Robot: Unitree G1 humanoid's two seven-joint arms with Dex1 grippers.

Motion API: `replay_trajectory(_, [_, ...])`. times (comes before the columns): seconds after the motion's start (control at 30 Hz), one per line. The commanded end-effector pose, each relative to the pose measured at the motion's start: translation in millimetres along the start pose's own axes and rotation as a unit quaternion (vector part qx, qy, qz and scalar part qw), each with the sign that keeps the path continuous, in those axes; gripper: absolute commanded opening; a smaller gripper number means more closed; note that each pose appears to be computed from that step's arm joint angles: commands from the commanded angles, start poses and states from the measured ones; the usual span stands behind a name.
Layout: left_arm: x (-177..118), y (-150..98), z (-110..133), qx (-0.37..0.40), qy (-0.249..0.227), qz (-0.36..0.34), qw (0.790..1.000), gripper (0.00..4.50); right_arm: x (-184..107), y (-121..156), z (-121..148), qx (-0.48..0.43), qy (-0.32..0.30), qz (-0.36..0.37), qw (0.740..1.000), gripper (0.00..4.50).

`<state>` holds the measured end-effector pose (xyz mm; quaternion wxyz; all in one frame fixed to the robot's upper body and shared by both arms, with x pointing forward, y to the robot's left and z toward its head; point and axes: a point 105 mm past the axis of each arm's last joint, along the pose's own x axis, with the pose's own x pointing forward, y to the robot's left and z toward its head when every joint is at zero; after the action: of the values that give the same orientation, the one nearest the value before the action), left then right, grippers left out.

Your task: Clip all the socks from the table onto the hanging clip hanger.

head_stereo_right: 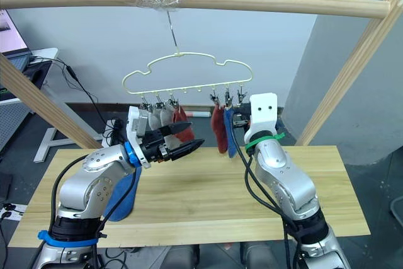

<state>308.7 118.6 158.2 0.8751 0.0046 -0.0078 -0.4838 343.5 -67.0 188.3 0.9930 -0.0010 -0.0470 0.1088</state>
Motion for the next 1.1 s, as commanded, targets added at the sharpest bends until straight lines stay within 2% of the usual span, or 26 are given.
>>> replay_trajectory(0.03, [-5.0,-1.6,6.1,0.011,-0.019,-0.009,1.0,3.94,6.5,-2.5,14.7,0.005,-0.032,-0.009,0.999,1.06])
replay_trajectory(0.4, [-6.3,1.9,3.6,0.016,-0.022,-0.008,1.0,3.94,13.9,-2.2,10.6,0.005,-0.028,-0.018,0.999,1.06])
replay_trajectory(0.63, [0.3,-2.5,9.2,0.02,-0.026,-0.01,0.999,3.94,18.5,-0.6,13.5,0.01,-0.032,-0.019,0.999,3.2])
replay_trajectory(1.1, [4.1,-4.1,13.2,0.023,-0.027,-0.01,0.999,3.94,37.8,-2.3,18.4,0.009,-0.034,-0.038,0.999,3.2])
